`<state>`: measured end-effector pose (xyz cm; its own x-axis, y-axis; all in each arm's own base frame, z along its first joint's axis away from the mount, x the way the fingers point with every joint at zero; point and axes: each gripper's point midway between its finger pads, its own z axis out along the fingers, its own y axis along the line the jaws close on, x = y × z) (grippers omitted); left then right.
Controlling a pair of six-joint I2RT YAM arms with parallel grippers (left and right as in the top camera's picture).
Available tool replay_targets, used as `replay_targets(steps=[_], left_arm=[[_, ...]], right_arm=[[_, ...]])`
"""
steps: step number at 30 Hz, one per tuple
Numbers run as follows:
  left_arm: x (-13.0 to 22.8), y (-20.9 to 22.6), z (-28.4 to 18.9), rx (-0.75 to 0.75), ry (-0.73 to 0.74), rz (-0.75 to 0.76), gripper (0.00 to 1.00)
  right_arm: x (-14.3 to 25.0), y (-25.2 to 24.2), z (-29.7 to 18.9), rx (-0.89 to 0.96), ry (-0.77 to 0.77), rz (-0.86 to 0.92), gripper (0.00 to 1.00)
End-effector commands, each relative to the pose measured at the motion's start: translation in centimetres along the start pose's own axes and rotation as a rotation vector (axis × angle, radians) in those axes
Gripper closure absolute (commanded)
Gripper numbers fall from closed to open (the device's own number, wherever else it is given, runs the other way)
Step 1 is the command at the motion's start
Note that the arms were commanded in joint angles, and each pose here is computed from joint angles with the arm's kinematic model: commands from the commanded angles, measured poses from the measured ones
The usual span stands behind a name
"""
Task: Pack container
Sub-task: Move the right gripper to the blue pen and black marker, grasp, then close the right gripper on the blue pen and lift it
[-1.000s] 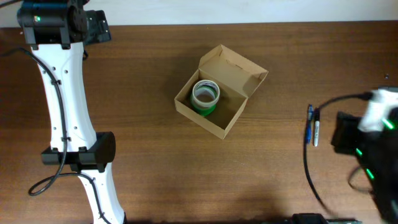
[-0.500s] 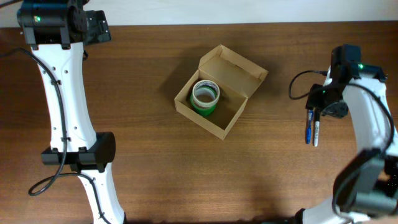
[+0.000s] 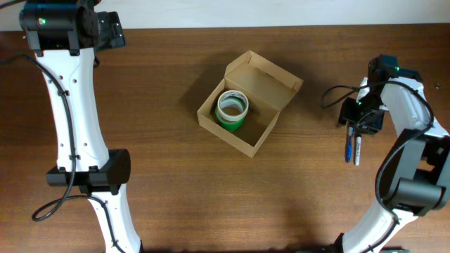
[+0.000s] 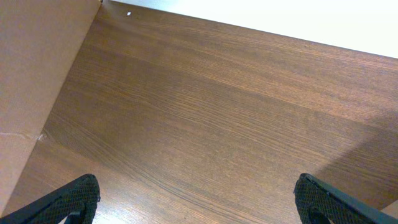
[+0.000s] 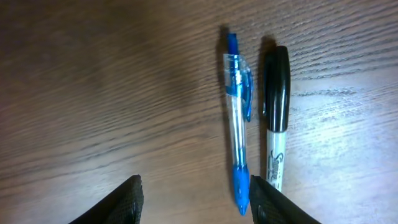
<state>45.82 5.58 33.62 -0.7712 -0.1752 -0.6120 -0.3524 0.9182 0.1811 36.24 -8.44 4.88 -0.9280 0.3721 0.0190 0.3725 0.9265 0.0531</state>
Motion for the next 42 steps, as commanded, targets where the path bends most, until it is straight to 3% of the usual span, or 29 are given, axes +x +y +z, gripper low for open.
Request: replay_targets(steps=[1,18,24,42], left_arm=[[-0.4,0.9,-1.5,0.001,-0.036,-0.010,0.00],[-0.5,0.9,-1.5,0.001,-0.036,-0.011,0.00],[-0.4,0.9,-1.5,0.001,-0.036,-0.010,0.00],[-0.4,0.9,-1.5,0.001,-0.036,-0.010,0.00]], right_arm=[[-0.6,-0.6,0.6,-0.013,0.010,0.018,0.44],[0.3,-1.4,4.1,-0.001,0.112,0.024,0.50],[0.6,-1.4,4.8,0.001,0.136,0.025,0.66],[0.3,-3.6,5.0,0.125,0.126,0.008,0.66]])
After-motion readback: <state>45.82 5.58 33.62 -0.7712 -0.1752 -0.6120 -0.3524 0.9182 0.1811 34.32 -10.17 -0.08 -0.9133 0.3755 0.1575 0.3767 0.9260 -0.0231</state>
